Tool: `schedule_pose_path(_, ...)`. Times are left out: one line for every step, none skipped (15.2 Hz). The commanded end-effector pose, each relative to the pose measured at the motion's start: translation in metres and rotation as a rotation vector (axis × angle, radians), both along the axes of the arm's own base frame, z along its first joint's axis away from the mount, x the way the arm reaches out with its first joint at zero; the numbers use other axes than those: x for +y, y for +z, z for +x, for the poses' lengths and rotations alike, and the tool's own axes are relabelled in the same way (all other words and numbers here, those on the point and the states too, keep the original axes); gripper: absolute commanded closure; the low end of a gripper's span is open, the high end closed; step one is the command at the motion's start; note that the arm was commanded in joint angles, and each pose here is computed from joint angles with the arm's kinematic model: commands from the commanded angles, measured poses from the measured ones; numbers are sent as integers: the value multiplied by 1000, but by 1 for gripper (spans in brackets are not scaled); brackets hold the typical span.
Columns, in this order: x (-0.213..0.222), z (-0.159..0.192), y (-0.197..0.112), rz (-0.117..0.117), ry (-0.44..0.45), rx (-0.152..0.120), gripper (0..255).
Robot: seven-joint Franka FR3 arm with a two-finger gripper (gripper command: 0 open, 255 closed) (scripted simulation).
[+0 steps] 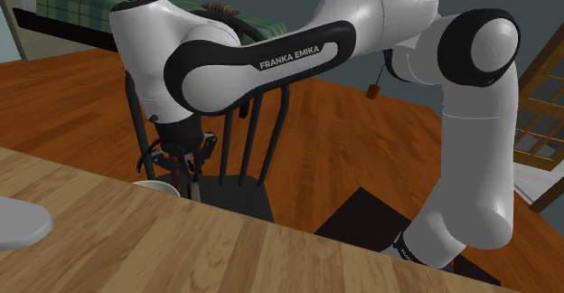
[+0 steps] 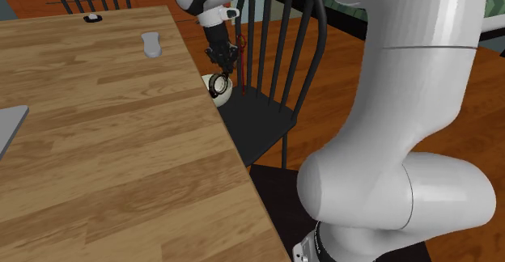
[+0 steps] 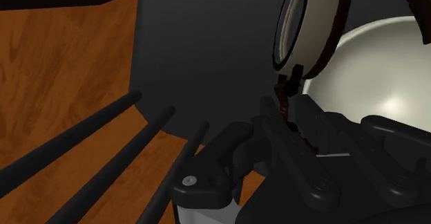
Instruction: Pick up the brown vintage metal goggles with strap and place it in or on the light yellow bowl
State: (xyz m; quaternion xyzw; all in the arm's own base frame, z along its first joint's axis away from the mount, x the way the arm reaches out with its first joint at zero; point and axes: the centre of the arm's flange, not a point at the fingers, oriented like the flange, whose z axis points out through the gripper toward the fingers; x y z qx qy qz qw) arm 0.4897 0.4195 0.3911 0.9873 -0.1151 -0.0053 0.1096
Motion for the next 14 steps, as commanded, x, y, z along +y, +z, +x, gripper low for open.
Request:
schedule_pose_path(19,14,4,2,0,-2,255)
schedule_pose_path(29,22,4,2,0,-2,255)
schedule_pose_path(39,31,5,2,0,-2,255)
schedule_pose_path(49,40,6,2,0,-2,255)
schedule_pose_path(56,45,6,2,0,-2,255)
schedule_pose_path(56,45,1,2,0,-2,255)
schedule_pose_path(56,45,-4,2,0,-2,255)
schedule_pose_path(56,45,-10,2,0,-2,255)
schedule_pose_path(56,45,-15,2,0,-2,255)
schedule_pose_path(56,45,-20,2,0,-2,255)
schedule_pose_path(56,45,-25,2,0,-2,255)
schedule_pose_path(56,45,-31,2,0,-2,255)
schedule_pose_path(56,45,-36,2,0,-2,255)
schedule_pose_path(56,45,-41,2,0,-2,255)
